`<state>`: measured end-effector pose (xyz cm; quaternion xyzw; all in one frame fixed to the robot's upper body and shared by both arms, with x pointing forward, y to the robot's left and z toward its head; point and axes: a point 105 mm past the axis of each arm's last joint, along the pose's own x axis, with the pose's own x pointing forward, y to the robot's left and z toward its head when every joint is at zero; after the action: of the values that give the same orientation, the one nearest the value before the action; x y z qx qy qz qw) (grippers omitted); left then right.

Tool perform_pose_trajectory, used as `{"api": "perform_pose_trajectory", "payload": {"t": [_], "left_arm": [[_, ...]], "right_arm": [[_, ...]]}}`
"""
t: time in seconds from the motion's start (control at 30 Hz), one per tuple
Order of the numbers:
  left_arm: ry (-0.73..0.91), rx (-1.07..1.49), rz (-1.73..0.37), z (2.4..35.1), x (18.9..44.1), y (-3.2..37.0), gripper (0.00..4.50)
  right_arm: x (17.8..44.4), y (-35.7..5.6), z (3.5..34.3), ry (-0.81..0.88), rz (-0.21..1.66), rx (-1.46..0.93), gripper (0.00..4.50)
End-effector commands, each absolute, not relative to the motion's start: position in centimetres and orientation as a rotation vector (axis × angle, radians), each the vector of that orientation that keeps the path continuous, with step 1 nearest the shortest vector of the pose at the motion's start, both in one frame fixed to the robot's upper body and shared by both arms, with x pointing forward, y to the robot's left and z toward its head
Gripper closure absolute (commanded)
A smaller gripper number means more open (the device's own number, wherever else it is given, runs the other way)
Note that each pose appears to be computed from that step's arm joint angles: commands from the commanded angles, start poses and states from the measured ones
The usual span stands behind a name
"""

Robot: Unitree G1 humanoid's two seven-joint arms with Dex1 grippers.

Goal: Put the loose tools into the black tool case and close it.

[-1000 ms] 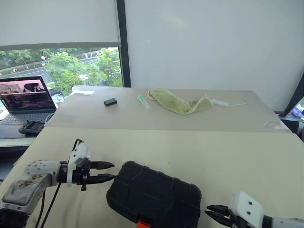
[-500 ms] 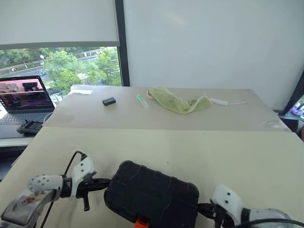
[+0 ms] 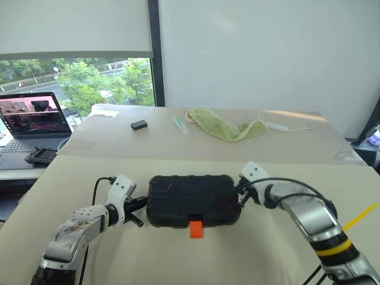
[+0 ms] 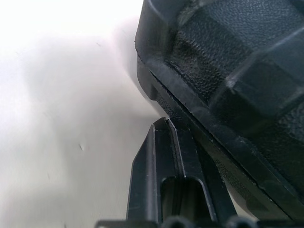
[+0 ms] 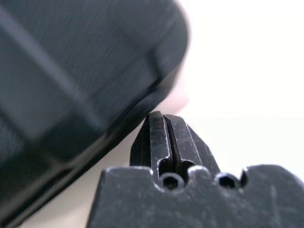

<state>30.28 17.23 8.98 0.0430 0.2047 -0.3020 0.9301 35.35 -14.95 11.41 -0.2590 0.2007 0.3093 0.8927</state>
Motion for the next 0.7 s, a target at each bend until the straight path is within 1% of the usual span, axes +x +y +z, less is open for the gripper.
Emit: {"api": "perform_pose_trajectory", "payload": {"t": [0.03,0.13,0.2,0.23,0.3,0.33,0.4,0.47,0.5,0.53,0.57,0.6,0.63,0.7], "left_arm": [[0.354,0.039,-0.677,10.8,30.9,14.7,4.49],[0.369,0.043,-0.603,11.0,31.4,16.5,4.49],[0.363,0.037,-0.579,11.5,31.5,18.1,4.49],[0.355,0.024,-0.579,11.7,31.5,18.6,4.50],[0.307,-0.011,-0.607,13.4,31.8,19.6,3.98],[0.280,-0.003,-0.643,14.6,31.9,20.1,3.72],[0.245,0.015,-0.724,16.7,32.0,20.5,3.00],[0.209,0.000,-0.834,18.7,32.0,19.7,2.20],[0.203,-0.007,-0.917,19.5,31.6,18.9,2.04],[0.203,-0.001,-1.019,20.1,31.1,17.9,1.63],[0.214,-0.002,-1.105,20.4,30.8,17.0,1.23],[0.234,0.003,-1.181,20.5,30.6,16.1,1.05],[0.252,0.039,-1.249,20.2,30.4,15.4,0.56],[0.269,0.123,-1.333,19.4,30.8,14.3,0.56]], "right_arm": [[36.7,-14.0,11.8,0.364,0.677,-0.579,4.50],[36.9,-15.2,12.3,0.374,0.672,-0.594,4.50],[36.3,-16.1,12.7,0.383,0.670,-0.579,4.50],[36.0,-16.3,12.9,0.381,0.670,-0.580,3.91],[34.6,-17.0,13.2,0.389,0.687,-0.575,3.44],[33.5,-17.7,13.7,0.389,0.676,-0.565,2.99],[31.6,-18.5,14.7,0.387,0.655,-0.533,2.35],[29.5,-18.8,15.7,0.379,0.649,-0.503,1.61],[28.5,-18.6,16.0,0.383,0.658,-0.454,1.43],[27.1,-18.5,16.2,0.388,0.667,-0.407,1.08],[25.6,-17.9,16.2,0.401,0.708,-0.367,0.65],[24.1,-17.1,16.0,0.421,0.750,-0.319,0.39],[22.9,-16.3,15.7,0.432,0.784,-0.274,0.02],[21.4,-14.8,15.1,0.445,0.815,-0.205,0.02]]}}
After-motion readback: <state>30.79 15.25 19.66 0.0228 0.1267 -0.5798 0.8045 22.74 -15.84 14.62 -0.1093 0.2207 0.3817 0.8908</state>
